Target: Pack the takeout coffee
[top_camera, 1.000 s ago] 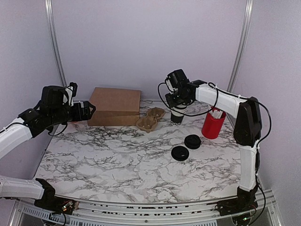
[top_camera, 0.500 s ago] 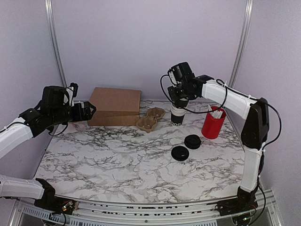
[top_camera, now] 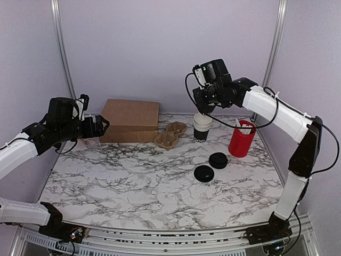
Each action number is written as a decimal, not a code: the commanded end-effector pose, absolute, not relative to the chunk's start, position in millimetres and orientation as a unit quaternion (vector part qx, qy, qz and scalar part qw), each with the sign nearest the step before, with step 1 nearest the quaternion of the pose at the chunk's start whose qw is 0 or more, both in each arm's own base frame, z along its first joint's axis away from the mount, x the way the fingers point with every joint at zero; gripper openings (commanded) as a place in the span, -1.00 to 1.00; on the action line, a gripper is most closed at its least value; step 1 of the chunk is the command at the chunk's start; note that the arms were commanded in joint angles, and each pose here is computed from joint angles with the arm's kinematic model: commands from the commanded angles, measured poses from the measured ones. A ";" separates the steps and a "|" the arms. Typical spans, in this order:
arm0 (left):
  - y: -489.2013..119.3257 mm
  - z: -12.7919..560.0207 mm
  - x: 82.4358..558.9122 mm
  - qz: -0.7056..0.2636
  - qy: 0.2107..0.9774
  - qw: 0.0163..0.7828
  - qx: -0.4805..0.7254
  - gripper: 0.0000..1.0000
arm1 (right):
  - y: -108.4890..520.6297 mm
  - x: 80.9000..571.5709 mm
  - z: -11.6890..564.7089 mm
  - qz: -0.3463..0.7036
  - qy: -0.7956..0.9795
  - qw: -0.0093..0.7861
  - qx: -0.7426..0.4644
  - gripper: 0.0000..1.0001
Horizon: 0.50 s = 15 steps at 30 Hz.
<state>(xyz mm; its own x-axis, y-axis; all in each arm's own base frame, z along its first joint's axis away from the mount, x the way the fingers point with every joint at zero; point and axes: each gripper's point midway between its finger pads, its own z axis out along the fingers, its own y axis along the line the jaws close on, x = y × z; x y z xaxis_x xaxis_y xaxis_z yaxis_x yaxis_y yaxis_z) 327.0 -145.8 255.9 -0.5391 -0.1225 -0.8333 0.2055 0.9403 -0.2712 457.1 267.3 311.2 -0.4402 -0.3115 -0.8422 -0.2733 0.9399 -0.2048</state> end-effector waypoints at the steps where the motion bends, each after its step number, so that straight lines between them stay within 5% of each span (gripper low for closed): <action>1: -146.0 251.3 326.0 -0.175 0.864 0.471 0.025 0.98 | 284.6 416.9 334.9 0.024 0.839 0.508 -0.195 -1.00; 15: -145.1 247.1 327.8 -0.171 0.867 0.468 0.022 0.98 | 428.6 267.3 212.9 0.151 0.862 0.365 -0.318 -1.00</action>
